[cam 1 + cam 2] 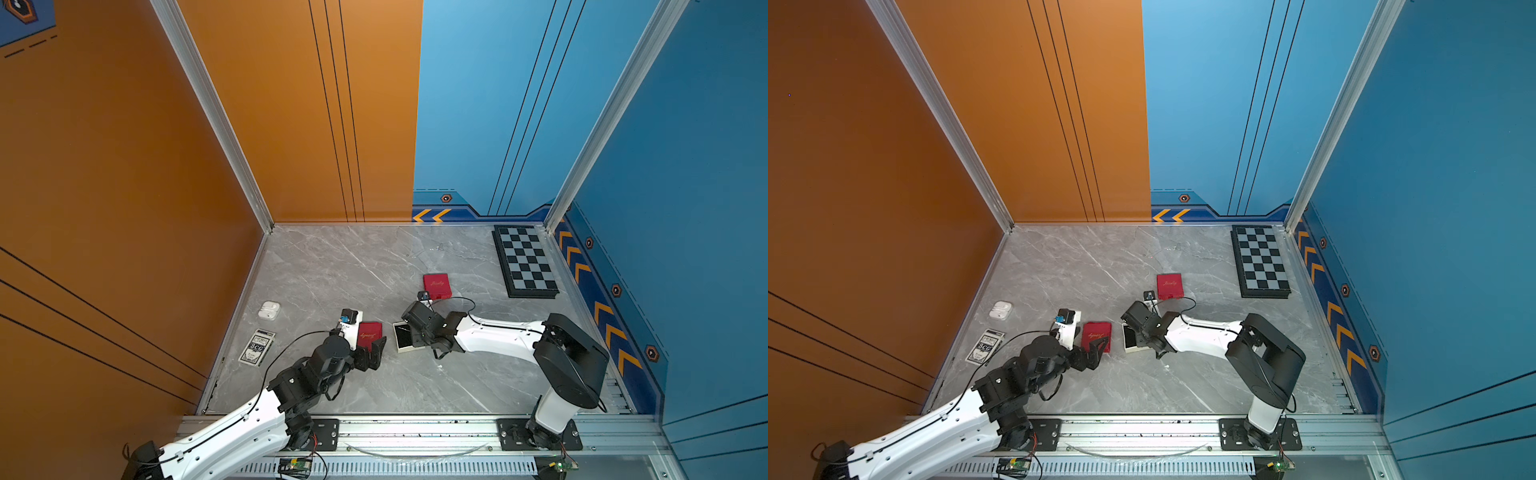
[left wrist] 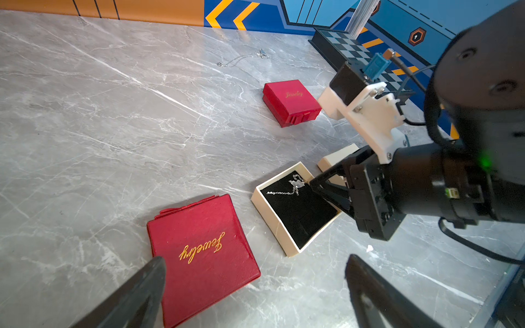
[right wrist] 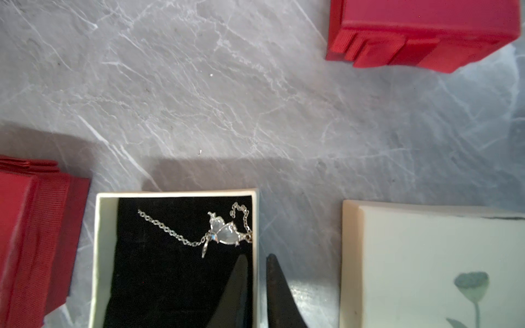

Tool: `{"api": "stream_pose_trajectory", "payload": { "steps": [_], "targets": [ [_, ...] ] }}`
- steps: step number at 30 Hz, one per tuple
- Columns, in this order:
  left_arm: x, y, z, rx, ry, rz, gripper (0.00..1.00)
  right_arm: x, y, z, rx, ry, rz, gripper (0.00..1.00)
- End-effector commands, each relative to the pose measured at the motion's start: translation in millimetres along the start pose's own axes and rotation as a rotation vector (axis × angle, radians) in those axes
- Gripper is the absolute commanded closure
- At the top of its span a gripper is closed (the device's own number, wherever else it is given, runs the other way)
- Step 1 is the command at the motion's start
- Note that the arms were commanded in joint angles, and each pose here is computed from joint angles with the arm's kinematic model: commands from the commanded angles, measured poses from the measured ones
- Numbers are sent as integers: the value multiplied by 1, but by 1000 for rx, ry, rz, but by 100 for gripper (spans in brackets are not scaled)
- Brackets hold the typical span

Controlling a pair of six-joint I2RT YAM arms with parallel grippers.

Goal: Take the necklace out of the lift-off lid jewelry box
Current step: Place the jewelry box at the center of the board, then take out the inner lining from the jewelry box.

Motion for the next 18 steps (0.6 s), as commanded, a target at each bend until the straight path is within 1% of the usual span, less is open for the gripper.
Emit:
{"api": "stream_pose_trajectory", "payload": {
  "steps": [1,6,11,18],
  "targets": [
    [-10,4,-4,16,19,-3,1,-4,17,-7,28,18,-29,81],
    [-13,4,-6,14,24,5,1,-11,28,-5,19,64,-28,77],
    [-17,3,-6,-11,22,31,1,-17,32,4,-9,147,-12,68],
    [-17,2,-4,-22,29,45,1,-21,25,16,-9,243,23,57]
  ]
}}
Point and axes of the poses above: each gripper's point midway between its finger pads, its own y axis back along the fingers, its own z axis along the line the jaws close on, x = y × z, the point moved 7 cm from there along y, back along the fingers, and after that the axes turned 5 degrees about y, right-handed, at the moved point
